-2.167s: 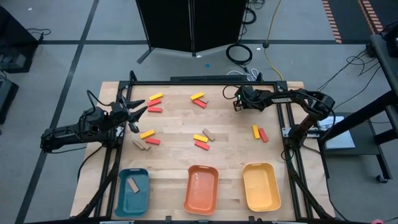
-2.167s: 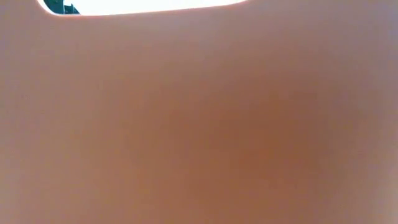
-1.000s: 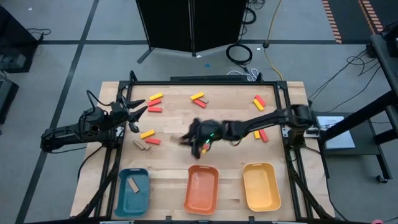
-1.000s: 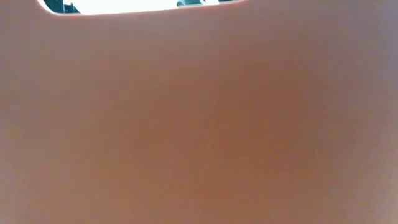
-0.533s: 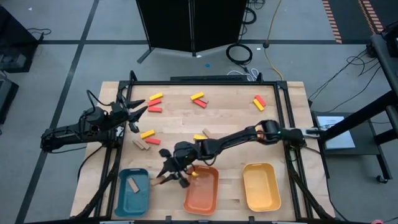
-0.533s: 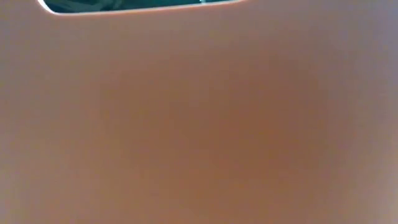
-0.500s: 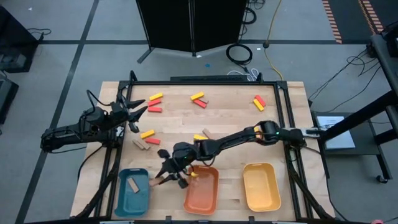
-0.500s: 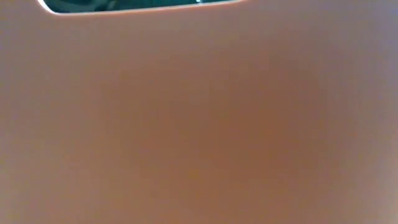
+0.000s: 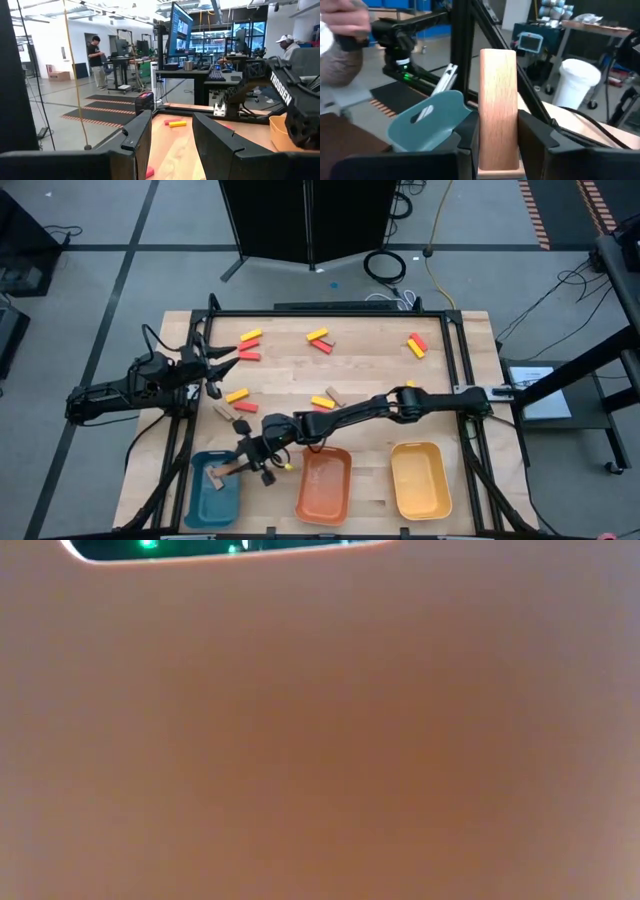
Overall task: Sort blocks
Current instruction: Put the top right brown block into the blue bin
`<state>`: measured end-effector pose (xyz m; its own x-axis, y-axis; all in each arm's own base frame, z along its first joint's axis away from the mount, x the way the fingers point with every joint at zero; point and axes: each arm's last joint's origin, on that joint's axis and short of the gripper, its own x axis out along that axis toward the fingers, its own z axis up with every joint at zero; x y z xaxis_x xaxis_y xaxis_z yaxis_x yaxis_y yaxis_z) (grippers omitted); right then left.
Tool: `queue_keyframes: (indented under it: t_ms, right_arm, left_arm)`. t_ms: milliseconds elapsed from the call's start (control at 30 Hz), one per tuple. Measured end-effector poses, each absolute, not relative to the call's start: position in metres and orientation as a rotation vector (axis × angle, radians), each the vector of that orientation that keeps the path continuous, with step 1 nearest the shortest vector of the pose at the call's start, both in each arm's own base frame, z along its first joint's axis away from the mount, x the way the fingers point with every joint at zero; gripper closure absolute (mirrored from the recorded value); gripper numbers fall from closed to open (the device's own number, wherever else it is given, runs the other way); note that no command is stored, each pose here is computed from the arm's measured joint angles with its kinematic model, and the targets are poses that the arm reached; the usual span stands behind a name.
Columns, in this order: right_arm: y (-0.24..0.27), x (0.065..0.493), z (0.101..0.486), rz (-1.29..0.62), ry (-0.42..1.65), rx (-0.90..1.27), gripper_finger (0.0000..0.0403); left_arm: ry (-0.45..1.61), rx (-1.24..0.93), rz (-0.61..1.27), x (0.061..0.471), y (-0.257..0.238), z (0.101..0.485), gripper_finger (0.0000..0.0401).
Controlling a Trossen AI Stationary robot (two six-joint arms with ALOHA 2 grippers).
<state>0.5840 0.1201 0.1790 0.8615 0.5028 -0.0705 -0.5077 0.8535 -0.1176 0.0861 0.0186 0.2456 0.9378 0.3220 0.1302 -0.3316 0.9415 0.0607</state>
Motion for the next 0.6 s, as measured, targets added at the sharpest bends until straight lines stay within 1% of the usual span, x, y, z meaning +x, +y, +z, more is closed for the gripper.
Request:
queue_keyframes:
  t_ms: [167, 367, 500, 600]
  right_arm:
    - [0.113, 0.59, 0.158, 0.515, -0.013, -0.13, 0.0323]
    - [0.106, 0.593, 0.141, 0.492, -0.128, -0.097, 0.0323]
    - [0.108, 0.594, 0.128, 0.497, -0.127, -0.1, 0.0323]
    - [0.111, 0.593, 0.125, 0.501, -0.13, -0.099, 0.0323]
  left_arm:
    - [-0.123, 0.085, 0.335, 0.086, 0.019, 0.246, 0.026]
    - [-0.163, 0.085, 0.337, 0.085, 0.019, 0.25, 0.026]
    - [-0.183, 0.089, 0.338, 0.085, 0.019, 0.252, 0.026]
    - [-0.207, 0.09, 0.34, 0.085, 0.018, 0.254, 0.026]
